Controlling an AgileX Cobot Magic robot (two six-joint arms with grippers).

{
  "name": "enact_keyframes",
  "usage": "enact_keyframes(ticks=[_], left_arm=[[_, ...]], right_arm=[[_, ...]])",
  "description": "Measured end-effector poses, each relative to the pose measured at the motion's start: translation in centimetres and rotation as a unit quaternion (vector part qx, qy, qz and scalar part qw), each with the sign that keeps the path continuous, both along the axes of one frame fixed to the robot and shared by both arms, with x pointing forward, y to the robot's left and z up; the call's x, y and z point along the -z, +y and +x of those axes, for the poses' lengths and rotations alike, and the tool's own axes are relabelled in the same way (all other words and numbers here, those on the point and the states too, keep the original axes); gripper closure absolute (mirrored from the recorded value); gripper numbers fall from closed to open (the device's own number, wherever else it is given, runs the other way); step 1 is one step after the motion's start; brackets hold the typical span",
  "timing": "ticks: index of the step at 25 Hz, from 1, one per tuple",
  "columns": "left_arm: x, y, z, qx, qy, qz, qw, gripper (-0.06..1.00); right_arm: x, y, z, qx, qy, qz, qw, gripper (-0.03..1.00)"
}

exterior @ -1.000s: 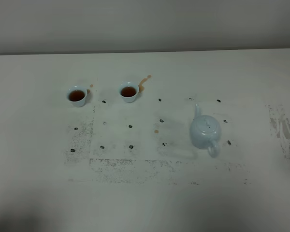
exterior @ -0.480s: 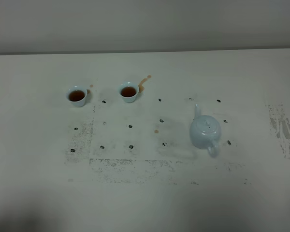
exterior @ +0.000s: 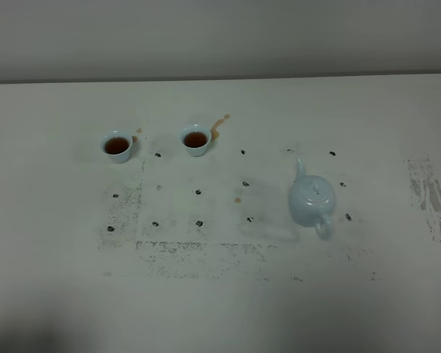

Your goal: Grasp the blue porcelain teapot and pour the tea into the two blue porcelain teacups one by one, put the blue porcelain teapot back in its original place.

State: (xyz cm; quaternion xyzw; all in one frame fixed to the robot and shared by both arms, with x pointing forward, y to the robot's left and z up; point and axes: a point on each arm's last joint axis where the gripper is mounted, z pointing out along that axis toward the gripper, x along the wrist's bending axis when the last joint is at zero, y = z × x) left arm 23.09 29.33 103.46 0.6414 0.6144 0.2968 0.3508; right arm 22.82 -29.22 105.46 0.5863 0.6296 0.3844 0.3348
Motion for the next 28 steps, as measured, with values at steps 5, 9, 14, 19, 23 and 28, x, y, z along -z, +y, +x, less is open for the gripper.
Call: enact_keyframes(ticks=[5,9,14,19,23,28], left_arm=[[0.00,0.00,0.00,0.000,0.000,0.000,1.000,0.20],[0.00,0.00,0.00,0.000,0.000,0.000,1.000,0.20],[0.00,0.00,0.00,0.000,0.000,0.000,1.000,0.20],[0.00,0.00,0.00,0.000,0.000,0.000,1.000,0.20],[0.00,0.00,0.00,0.000,0.000,0.000,1.000,0.20],[0.00,0.00,0.00,0.000,0.000,0.000,1.000,0.20]], right_arm=[[0.01,0.00,-0.09,-0.001,-0.003,0.000,1.000,0.39],[0.01,-0.06,-0.08,0.003,-0.002,0.001,1.000,0.39],[0.00,-0.06,-0.08,0.004,-0.003,0.002,1.000,0.39],[0.01,-0.07,-0.08,0.004,-0.003,0.002,1.000,0.39],[0.01,-0.09,-0.08,0.006,-0.003,0.002,1.000,0.39],[0.01,-0.09,-0.08,0.006,-0.003,0.002,1.000,0.39]])
